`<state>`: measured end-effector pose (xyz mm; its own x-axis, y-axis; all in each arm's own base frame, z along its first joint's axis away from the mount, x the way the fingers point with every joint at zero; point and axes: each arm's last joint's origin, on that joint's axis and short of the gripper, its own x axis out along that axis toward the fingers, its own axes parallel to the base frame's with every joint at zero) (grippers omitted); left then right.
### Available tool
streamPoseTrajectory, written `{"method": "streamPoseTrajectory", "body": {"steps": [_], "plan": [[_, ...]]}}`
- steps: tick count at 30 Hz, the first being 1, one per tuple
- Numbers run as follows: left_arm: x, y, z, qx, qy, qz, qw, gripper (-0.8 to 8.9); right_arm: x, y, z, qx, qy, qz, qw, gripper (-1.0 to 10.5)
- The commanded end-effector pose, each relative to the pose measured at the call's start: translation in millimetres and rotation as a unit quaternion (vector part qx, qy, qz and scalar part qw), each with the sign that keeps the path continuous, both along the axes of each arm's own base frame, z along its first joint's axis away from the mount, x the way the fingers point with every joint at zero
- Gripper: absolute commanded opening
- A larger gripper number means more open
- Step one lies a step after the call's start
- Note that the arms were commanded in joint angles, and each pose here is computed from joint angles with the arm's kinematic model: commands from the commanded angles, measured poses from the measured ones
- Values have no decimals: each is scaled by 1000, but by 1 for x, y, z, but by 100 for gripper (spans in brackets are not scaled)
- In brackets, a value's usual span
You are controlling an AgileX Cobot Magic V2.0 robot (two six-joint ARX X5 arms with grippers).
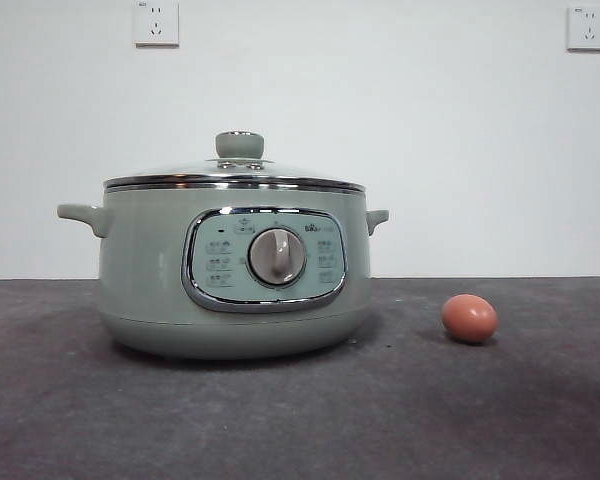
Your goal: Pick up the egg,open the lid,put the egg in the pot,close the lid
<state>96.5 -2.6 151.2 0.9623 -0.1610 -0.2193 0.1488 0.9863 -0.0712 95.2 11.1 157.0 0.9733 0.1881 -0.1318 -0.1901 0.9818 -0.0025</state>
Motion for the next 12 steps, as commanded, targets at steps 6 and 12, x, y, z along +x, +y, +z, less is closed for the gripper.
{"method": "streamPoseTrajectory", "body": {"steps": [6,12], "plan": [[-2,-1,15,-70,-13,-1,997,-6,-4,-2,29,111,-35,-29,993,-11],[-8,-1,51,-101,-38,-7,994,-6,-9,-1,65,133,-56,-6,990,-11]]}}
